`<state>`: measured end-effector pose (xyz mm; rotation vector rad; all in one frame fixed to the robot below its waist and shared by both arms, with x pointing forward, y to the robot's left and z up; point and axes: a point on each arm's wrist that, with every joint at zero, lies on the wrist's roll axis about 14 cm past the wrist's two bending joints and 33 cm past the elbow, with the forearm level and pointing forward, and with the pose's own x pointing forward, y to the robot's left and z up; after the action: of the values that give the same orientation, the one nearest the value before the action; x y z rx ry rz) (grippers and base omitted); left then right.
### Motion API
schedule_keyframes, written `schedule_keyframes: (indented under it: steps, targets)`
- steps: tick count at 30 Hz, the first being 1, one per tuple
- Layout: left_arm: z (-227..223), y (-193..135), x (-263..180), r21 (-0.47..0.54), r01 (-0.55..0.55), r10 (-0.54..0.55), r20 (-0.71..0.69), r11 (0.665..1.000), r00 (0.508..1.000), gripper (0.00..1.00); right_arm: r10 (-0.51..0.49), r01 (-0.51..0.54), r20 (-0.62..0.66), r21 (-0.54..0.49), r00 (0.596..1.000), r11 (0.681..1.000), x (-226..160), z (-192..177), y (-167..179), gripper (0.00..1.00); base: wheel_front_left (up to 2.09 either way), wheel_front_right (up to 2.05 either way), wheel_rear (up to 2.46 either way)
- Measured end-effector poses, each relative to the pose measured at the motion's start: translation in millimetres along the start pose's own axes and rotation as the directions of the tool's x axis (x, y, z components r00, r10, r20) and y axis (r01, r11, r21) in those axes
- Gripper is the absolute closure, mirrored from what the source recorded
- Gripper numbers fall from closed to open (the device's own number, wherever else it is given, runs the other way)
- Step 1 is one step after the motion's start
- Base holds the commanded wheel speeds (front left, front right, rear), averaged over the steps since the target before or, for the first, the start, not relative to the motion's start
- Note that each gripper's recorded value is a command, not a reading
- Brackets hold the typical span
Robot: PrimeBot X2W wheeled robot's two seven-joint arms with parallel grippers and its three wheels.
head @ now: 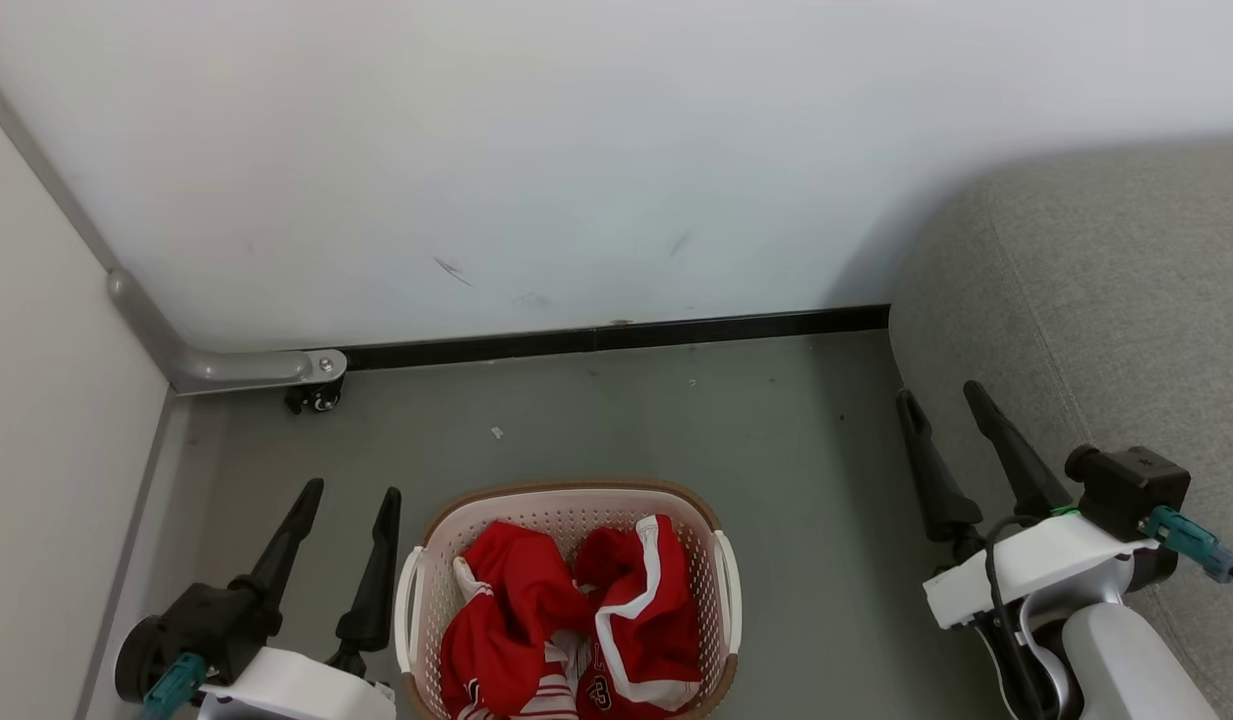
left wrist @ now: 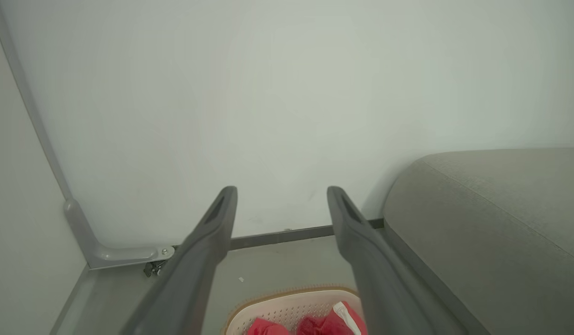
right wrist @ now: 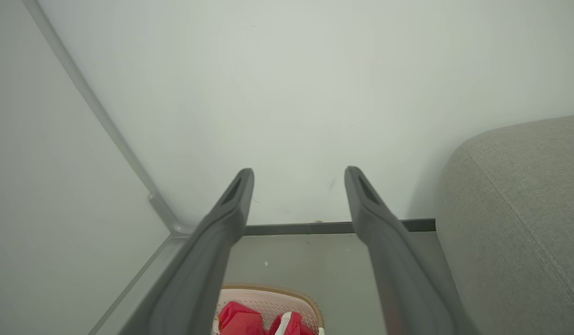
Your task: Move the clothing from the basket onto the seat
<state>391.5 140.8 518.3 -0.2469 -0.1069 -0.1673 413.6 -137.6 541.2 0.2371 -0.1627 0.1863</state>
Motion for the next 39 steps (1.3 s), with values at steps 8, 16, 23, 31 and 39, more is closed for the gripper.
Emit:
schedule_keyframes:
  steps: [8, 16, 23, 31, 39]
  targets:
    - [-21.0, -4.9, -1.0, -0.030, 0.010, -0.011, -0.061, 1.000, 0.998, 0.00, 0.015, -0.015, 0.021, -0.001, 1.000, 1.000, 9.6, 5.1, 3.2, 0.00, 0.00, 0.00, 0.00]
    - [-56.8, -12.5, -6.2, -0.062, 0.022, -0.032, -0.168, 0.998, 0.985, 0.00, 0.047, -0.047, 0.070, -0.013, 0.996, 0.999, 26.0, 17.9, 10.5, 0.00, 0.00, 0.00, 0.00]
    - [-83.4, -18.4, -2.9, -0.075, 0.042, -0.060, -0.245, 0.996, 0.968, 0.00, 0.073, -0.072, 0.096, -0.013, 0.993, 0.997, 39.4, 22.0, 15.8, 0.00, 0.00, 0.00, 0.00]
    - [-114.3, -21.3, 2.9, -0.092, 0.055, -0.082, -0.329, 0.994, 0.941, 0.00, 0.097, -0.095, 0.111, -0.023, 0.989, 0.995, 56.5, 20.4, 19.0, 0.00, 0.00, 0.00, 0.00]
    - [-146.7, -16.0, 8.5, -0.064, 0.086, -0.105, -0.420, 0.994, 0.901, 0.00, 0.126, -0.123, 0.134, -0.029, 0.983, 0.992, 74.8, 19.0, 23.0, 0.00, 0.00, 0.00, 0.00]
